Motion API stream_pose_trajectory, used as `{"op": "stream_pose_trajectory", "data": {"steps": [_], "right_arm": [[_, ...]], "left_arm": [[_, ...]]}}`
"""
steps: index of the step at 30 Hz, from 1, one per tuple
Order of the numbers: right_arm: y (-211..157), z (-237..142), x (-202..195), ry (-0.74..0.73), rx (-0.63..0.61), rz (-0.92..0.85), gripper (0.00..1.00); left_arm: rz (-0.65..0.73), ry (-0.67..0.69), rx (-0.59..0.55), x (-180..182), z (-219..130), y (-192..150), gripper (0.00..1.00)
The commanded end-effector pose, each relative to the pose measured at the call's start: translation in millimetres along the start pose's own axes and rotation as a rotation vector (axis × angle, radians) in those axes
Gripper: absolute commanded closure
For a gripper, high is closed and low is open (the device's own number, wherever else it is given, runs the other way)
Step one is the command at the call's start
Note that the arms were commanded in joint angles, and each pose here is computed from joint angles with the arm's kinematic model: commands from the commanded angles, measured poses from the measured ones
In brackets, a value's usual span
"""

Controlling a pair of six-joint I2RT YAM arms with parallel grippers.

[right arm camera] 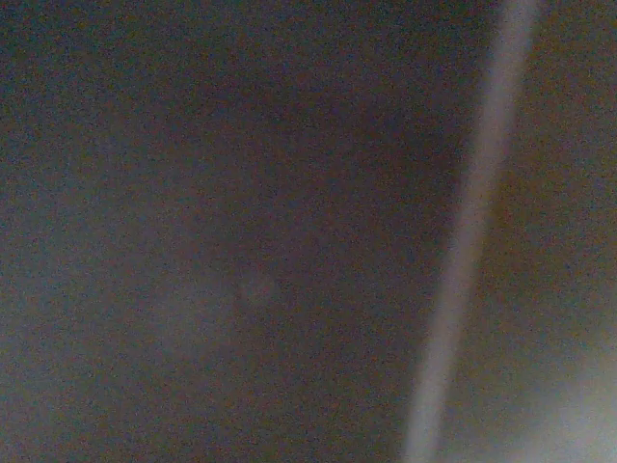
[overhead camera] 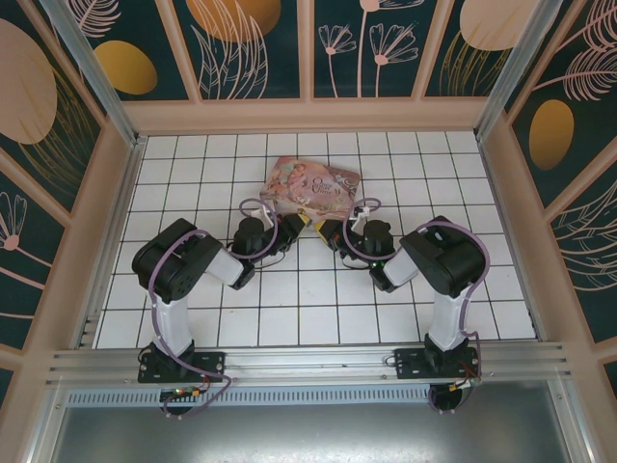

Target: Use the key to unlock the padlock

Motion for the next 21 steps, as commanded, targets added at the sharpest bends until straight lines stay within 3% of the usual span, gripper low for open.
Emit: {"op": "stream_pose_trajectory", "data": {"steps": [1,12,21], "right_arm": [[1,11,19,0.089,-0.007,-0.086,1.0],[9,25,36,0.041,-0.015,-0.247,1.0],[12,30,51,0.14,0.015,-0.186,1.0]], "left_arm": [[-0.021,-0.141,0.1,-41,5,-10,1.0],[-0.042,-0.066,0.128,-42,11,-15,1.0],[-0.026,-0.039,0.132,-37,14,-17,1.0]]}}
Point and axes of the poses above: each hand's point on the last joint's axis, 136 mm out from that joint toward the fingers, its own z axis out along the fingers, its own x axis along the line the jaws close on, y = z × x, the point moved 9 cm from there along -z, back along the fingers, and after that the axes turned 6 degrees about z, right-handed, at the moved point
